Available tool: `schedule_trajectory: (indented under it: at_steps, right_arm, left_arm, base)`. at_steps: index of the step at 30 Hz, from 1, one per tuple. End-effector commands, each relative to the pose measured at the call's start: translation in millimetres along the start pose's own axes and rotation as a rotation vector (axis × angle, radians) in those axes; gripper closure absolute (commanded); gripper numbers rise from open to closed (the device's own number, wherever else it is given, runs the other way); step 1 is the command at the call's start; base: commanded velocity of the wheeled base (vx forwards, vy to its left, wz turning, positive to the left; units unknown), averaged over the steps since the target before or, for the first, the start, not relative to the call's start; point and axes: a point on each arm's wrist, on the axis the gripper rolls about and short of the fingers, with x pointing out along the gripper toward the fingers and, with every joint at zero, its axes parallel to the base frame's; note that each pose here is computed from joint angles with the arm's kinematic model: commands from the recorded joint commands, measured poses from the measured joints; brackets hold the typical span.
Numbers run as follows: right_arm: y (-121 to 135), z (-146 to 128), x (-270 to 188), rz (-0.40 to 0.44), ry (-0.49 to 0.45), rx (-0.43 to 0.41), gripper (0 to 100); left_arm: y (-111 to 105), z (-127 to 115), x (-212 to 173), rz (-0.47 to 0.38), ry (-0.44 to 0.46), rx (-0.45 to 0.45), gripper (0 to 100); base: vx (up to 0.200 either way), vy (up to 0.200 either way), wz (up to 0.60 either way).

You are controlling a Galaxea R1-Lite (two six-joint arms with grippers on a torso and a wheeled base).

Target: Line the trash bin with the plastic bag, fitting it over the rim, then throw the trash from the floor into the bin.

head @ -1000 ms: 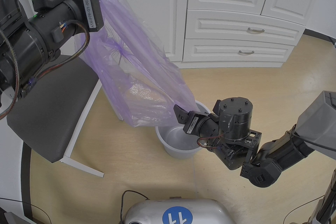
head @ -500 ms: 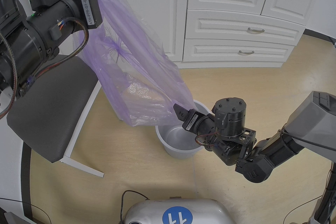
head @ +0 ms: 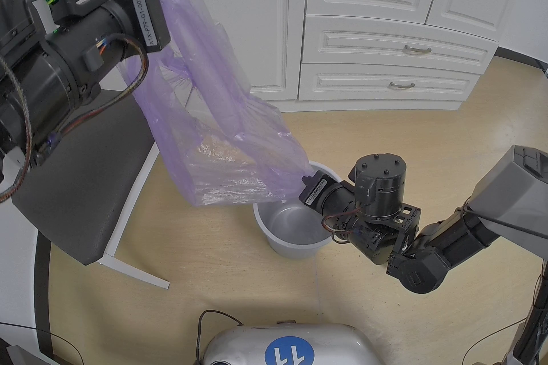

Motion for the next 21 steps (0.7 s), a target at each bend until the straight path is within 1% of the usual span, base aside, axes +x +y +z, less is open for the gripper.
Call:
schedule_trajectory:
  at_steps: [1, 6, 10, 12, 15, 16, 17, 19, 21]
  right_arm:
    - [5.1, 6.6, -4.9, 0.019, -0.01, 0.012, 100]
    - [9.4, 14.0, -10.5, 0.032, -0.024, 0.014, 100]
    - [16.5, 29.7, -21.8, 0.044, -0.047, -0.008, 100]
    - [19.5, 39.1, -29.8, 0.048, -0.059, -0.033, 100]
    - [18.5, 46.7, -41.6, 0.022, -0.039, -0.11, 100]
    - [18.5, 46.7, -41.6, 0.022, -0.039, -0.11, 100]
    - [17.2, 51.6, -45.6, 0.002, -0.031, -0.148, 100]
    - [15.0, 56.4, -47.6, -0.018, -0.028, -0.16, 100]
    - [15.8, 62.6, -52.8, -0.028, -0.025, -0.165, 100]
  left_arm:
    - [2.6, -12.4, -8.2, -0.004, 0.042, -0.004, 100]
    - [6.0, -17.0, -11.8, 0.002, 0.061, 0.009, 100]
    - [9.1, -26.5, -10.2, 0.02, 0.092, 0.031, 100]
    - [13.4, -31.8, -9.1, 0.052, 0.104, 0.044, 100]
    - [27.2, -35.9, -5.9, 0.166, 0.117, 0.064, 100]
    - [27.2, -35.9, -5.9, 0.166, 0.117, 0.064, 100]
    - [35.9, -37.9, -5.8, 0.213, 0.125, 0.064, 100]
    - [41.6, -44.7, -8.4, 0.234, 0.141, 0.065, 100]
    - [43.8, -52.0, -13.9, 0.237, 0.164, 0.072, 100]
  base:
    - [0.0, 0.0, 0.0]
    - [0.0, 0.0, 0.0]
    - [0.0, 0.0, 0.0]
    - [0.0, 0.0, 0.0]
    - [0.0, 0.0, 0.0]
    - [0.0, 0.0, 0.0]
    - [0.0, 0.0, 0.0]
    - [0.0, 0.0, 0.0]
    - [0.0, 0.0, 0.0]
